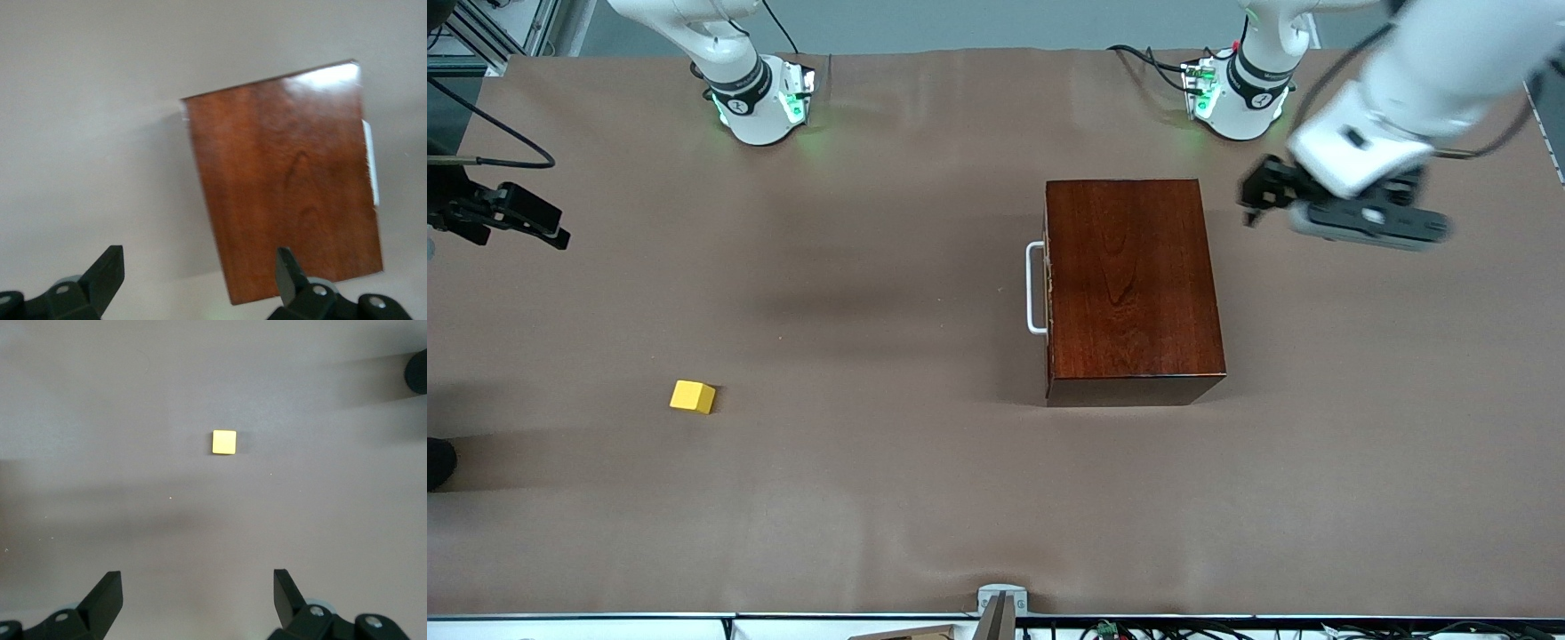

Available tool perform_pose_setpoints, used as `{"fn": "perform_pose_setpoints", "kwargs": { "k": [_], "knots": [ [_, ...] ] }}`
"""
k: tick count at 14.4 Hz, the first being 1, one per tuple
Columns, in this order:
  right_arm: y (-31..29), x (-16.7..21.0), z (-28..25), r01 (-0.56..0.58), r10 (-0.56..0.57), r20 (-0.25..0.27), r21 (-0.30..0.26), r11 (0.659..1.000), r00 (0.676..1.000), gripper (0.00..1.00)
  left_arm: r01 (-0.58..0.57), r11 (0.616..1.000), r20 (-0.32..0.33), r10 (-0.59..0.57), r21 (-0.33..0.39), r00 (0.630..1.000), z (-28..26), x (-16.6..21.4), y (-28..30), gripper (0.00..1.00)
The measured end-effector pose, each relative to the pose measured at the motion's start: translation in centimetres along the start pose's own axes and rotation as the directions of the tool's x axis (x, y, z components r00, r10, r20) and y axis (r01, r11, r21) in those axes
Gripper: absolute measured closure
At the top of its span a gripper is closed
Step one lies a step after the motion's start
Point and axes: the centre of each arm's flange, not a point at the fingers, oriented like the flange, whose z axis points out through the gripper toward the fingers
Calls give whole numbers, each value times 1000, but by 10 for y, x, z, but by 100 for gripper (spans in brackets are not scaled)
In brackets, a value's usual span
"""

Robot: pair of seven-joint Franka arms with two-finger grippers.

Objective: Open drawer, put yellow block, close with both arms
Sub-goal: 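Move the left gripper to the white drawer handle while the right gripper reaches out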

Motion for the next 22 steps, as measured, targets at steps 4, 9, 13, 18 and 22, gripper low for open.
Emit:
{"fn": "perform_pose_setpoints", "kwargs": {
  "k": [4, 9, 13, 18, 22],
  "knots": [
    [0, 0, 0, 0, 0, 0, 0, 1000, 1000, 0, -100, 995, -2, 100, -13, 995, 1, -22, 97, 0],
    [0, 0, 0, 0, 0, 0, 0, 1000, 1000, 0, 43, 996, 22, -42, -77, 999, 14, -22, 175, 0],
    [0, 0, 0, -1, 1, 0, 0, 1000, 1000, 0, 171, 978, 34, -168, -123, 985, 39, -8, 207, 0],
    [-2, 8, 14, 2, -2, 17, -2, 1000, 1000, 0, 267, 959, 4, -268, -94, 963, 107, 10, 263, 0],
    [-5, 30, 42, 3, -3, 10, -3, 1000, 1000, 0, 256, 964, 10, -256, -74, 967, 179, 31, 288, 0]
  ]
}}
